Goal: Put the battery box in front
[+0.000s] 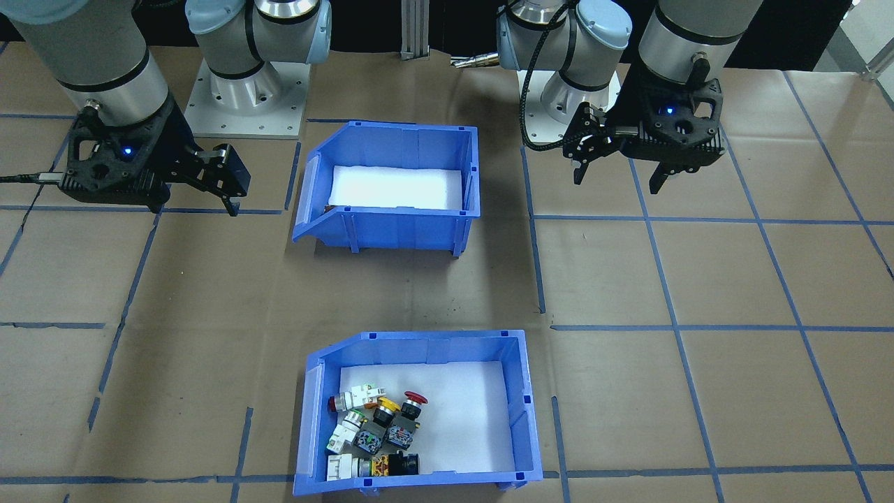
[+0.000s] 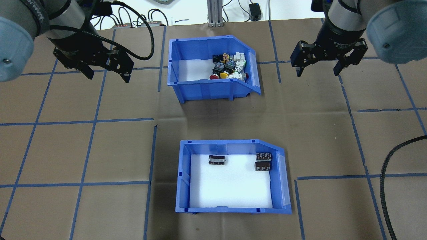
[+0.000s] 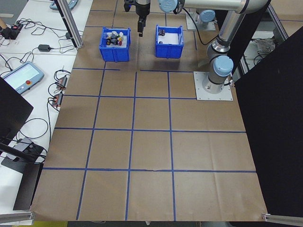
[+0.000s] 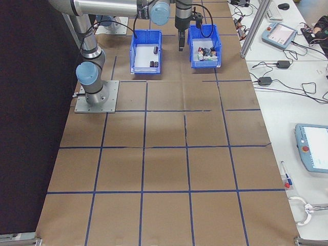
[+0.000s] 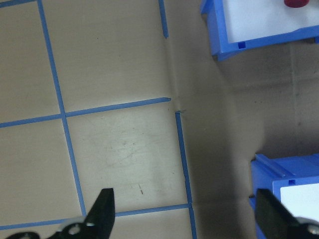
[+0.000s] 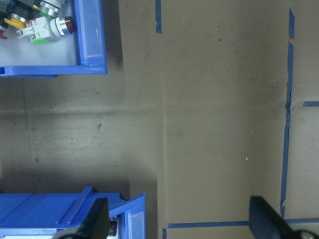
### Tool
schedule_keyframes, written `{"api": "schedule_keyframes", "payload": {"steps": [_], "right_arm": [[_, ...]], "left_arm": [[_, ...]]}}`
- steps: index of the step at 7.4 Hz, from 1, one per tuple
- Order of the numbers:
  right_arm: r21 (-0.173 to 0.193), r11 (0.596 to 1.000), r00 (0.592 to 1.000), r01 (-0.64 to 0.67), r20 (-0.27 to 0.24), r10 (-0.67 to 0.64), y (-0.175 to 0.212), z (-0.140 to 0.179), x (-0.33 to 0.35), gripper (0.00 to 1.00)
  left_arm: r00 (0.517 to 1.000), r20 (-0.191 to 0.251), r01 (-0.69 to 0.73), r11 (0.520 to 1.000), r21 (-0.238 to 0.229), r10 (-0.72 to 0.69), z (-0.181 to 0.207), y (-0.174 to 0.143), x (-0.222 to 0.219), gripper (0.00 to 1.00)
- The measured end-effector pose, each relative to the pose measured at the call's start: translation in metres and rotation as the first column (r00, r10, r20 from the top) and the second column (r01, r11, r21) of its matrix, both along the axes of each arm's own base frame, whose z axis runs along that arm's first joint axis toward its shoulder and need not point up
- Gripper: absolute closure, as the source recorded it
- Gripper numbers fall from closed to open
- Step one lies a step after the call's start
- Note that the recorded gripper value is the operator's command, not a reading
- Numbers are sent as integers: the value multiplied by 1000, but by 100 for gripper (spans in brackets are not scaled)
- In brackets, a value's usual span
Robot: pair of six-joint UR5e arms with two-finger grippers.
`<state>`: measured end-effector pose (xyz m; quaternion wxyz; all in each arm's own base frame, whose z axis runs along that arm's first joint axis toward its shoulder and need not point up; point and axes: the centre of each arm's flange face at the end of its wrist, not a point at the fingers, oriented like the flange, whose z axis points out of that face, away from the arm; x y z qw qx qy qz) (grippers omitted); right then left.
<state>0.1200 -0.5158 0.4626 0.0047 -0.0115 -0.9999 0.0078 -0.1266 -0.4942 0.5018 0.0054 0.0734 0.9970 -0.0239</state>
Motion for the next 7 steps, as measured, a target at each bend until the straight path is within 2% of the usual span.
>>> {"api": "schedule_keyframes", "payload": {"steps": [7], "right_arm": [[2,1000,1000,-1,-4,1,0,-1,0,0]], "left_arm": [[1000,1,6,1000,6,-6,-3,-2,0,0]]}}
